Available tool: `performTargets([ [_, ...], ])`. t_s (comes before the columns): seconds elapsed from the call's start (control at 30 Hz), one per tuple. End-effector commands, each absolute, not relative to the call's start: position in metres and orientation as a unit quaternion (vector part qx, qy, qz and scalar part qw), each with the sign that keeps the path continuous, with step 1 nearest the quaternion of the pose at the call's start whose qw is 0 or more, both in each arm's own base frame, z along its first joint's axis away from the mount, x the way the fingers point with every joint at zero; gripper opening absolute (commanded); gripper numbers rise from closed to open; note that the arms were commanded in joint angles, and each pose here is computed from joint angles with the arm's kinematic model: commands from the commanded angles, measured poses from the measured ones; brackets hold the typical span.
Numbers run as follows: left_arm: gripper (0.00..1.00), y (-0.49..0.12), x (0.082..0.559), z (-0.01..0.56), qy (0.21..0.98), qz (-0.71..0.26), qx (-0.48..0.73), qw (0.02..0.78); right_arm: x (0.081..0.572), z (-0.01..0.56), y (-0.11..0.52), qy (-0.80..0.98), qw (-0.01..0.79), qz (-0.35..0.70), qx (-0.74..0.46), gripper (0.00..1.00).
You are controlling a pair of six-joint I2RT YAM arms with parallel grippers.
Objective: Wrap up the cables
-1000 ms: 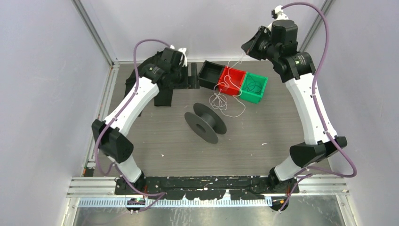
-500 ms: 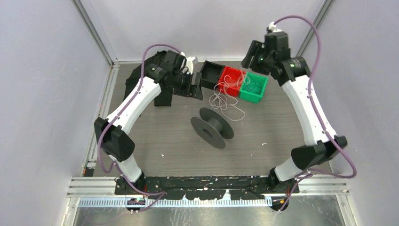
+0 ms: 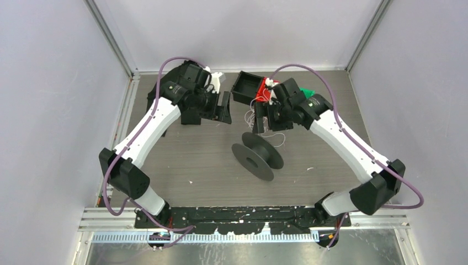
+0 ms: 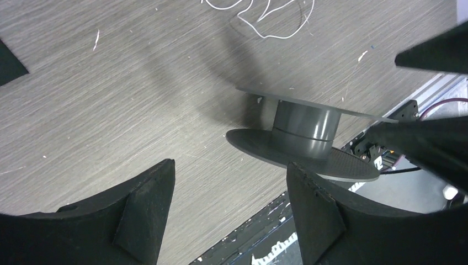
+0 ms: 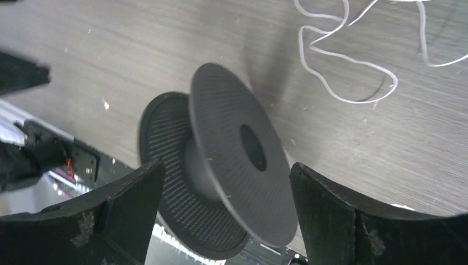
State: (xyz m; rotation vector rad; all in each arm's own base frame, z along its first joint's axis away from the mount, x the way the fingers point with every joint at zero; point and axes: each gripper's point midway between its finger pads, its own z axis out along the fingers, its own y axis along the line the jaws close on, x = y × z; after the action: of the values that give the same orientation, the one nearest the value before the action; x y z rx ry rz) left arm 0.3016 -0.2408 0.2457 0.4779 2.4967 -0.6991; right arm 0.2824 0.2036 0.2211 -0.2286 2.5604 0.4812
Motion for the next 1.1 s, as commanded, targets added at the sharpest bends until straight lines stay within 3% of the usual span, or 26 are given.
performTargets([
  [0.0, 0.75, -0.238, 0.302, 0.251, 0.914, -0.260, 0.168, 0.262, 0.264, 0.225, 0.212, 0.933, 0.270, 0.210, -0.113, 0.87],
  [0.07, 0.75, -0.238, 0.302, 0.249, 0.915, -0.261, 0.166, 0.259, 0.260, 0.213, 0.210, 0.938, 0.258, 0.200, -0.115, 0.85],
  [0.23, 0.75, -0.240, 0.303, 0.247, 0.915, -0.264, 0.166, 0.257, 0.242, 0.178, 0.209, 0.957, 0.204, 0.152, -0.142, 0.58],
  [0.33, 0.75, -0.239, 0.304, 0.246, 0.916, -0.261, 0.165, 0.257, 0.239, 0.174, 0.211, 0.958, 0.201, 0.139, -0.150, 0.38],
  [0.47, 0.75, -0.238, 0.305, 0.244, 0.917, -0.257, 0.162, 0.257, 0.246, 0.199, 0.215, 0.951, 0.230, 0.150, -0.144, 0.01],
  [0.73, 0.74, -0.183, 0.323, 0.265, 0.925, -0.229, 0.080, 0.293, 0.289, 0.268, 0.272, 0.900, 0.323, 0.276, -0.097, 0.01],
  [0.93, 0.74, -0.099, 0.334, 0.314, 0.898, -0.223, -0.063, 0.375, 0.328, 0.259, 0.367, 0.857, 0.296, 0.421, -0.033, 0.01],
  [1.07, 0.74, -0.078, 0.326, 0.351, 0.866, -0.226, -0.100, 0.435, 0.349, 0.245, 0.436, 0.819, 0.260, 0.511, -0.014, 0.01],
])
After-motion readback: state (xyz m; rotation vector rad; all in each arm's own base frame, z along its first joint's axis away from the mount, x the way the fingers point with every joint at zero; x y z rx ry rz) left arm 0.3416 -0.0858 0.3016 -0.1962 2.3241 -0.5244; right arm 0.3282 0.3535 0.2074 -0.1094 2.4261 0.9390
